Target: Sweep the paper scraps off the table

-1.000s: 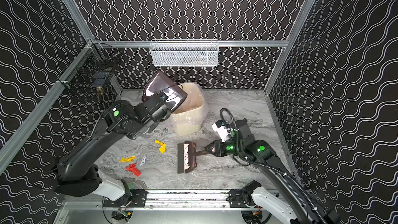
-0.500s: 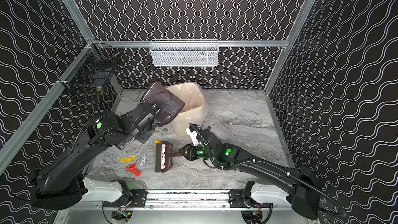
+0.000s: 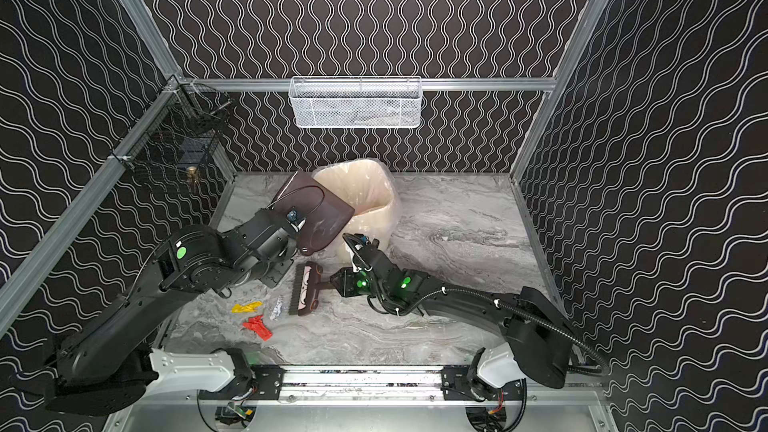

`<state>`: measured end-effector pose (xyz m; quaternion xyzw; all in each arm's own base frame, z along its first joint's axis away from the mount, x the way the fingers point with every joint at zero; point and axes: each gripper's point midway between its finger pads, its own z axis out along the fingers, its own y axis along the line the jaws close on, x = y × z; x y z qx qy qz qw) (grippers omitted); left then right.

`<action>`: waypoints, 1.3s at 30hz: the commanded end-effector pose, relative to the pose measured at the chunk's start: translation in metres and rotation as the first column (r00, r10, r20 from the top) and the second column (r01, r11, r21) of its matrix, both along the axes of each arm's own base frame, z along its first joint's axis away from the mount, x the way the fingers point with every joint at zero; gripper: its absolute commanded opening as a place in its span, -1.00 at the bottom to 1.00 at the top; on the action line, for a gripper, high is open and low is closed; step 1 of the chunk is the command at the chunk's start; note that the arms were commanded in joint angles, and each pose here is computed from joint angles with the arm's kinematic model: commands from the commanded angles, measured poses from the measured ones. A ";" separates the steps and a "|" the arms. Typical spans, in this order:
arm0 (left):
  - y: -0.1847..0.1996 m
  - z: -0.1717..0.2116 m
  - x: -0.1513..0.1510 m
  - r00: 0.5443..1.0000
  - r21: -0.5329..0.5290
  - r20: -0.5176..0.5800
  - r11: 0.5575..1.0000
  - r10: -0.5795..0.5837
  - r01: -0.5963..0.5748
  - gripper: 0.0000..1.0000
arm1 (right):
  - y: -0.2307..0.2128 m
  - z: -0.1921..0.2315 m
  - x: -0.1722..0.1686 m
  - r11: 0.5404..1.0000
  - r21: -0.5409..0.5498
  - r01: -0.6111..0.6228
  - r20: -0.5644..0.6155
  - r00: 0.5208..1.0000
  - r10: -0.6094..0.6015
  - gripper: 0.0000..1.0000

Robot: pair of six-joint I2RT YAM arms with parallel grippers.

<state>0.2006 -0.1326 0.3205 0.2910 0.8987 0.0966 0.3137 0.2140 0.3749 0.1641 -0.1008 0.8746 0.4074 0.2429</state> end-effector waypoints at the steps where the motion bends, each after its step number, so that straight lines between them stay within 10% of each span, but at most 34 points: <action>1: -0.003 0.001 0.001 1.000 -0.031 0.006 0.999 0.012 -0.012 -1.00 | -0.012 -0.001 0.008 0.996 0.036 0.076 -0.057 0.996 -0.074 -1.00; 17: -0.013 -0.006 -0.007 0.998 -0.057 -0.056 0.998 -0.037 0.034 -1.00 | -0.153 -0.011 -0.045 0.968 -0.167 0.188 -0.183 0.959 -0.218 -1.00; 25: -0.032 -0.008 -0.021 0.983 -0.111 -0.123 0.986 -0.138 0.125 -1.00 | -0.118 0.056 -0.042 0.998 -0.047 0.037 -0.109 0.993 -0.042 -1.00; 39: -0.066 -0.053 -0.078 0.896 -0.152 -0.335 0.956 -0.290 0.253 -1.00 | -0.139 0.003 -0.011 0.969 -0.248 -0.014 -0.156 0.987 -0.025 -1.00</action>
